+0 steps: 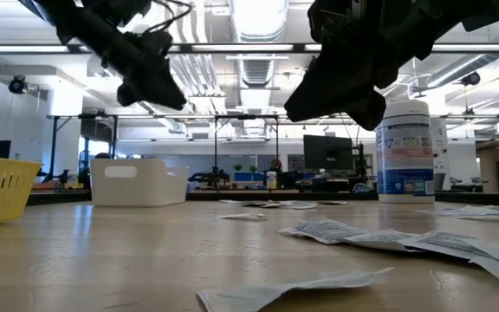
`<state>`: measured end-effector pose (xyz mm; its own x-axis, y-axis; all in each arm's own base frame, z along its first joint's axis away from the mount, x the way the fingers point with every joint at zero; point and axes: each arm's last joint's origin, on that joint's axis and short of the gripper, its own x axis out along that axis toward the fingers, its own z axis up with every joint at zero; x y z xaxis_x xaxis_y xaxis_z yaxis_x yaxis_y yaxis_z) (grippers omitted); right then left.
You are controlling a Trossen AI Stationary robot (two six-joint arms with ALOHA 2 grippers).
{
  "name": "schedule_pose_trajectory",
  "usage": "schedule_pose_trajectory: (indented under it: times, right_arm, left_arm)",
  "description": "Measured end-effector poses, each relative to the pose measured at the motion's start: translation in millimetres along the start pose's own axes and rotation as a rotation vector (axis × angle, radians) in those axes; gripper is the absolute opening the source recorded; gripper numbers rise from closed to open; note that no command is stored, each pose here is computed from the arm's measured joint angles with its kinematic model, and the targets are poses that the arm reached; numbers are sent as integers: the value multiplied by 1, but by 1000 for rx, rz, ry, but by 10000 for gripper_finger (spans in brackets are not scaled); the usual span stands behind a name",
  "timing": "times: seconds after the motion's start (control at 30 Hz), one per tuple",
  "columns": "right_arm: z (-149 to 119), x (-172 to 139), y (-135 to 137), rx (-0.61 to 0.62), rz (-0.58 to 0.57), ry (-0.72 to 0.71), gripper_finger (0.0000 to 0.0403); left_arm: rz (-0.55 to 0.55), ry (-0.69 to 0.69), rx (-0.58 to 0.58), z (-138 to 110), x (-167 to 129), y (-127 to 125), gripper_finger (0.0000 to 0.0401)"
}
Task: Pick & Place First Aid Supplies
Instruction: Put the towelette pack into the black bin
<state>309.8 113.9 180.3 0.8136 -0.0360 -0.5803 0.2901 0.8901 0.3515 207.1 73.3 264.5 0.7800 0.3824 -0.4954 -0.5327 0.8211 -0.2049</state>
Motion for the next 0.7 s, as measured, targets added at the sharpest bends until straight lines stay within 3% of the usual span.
schedule_pose_trajectory:
  times: [0.33,0.7]
  right_arm:
    - [1,0,-1,-2,-13,-9,56]
    - [18,4,-21,36,-151,-112,56]
  left_arm:
    - [-227,-106,80,-24,0,-46,99]
    - [-209,-31,141,-38,41,-67,99]
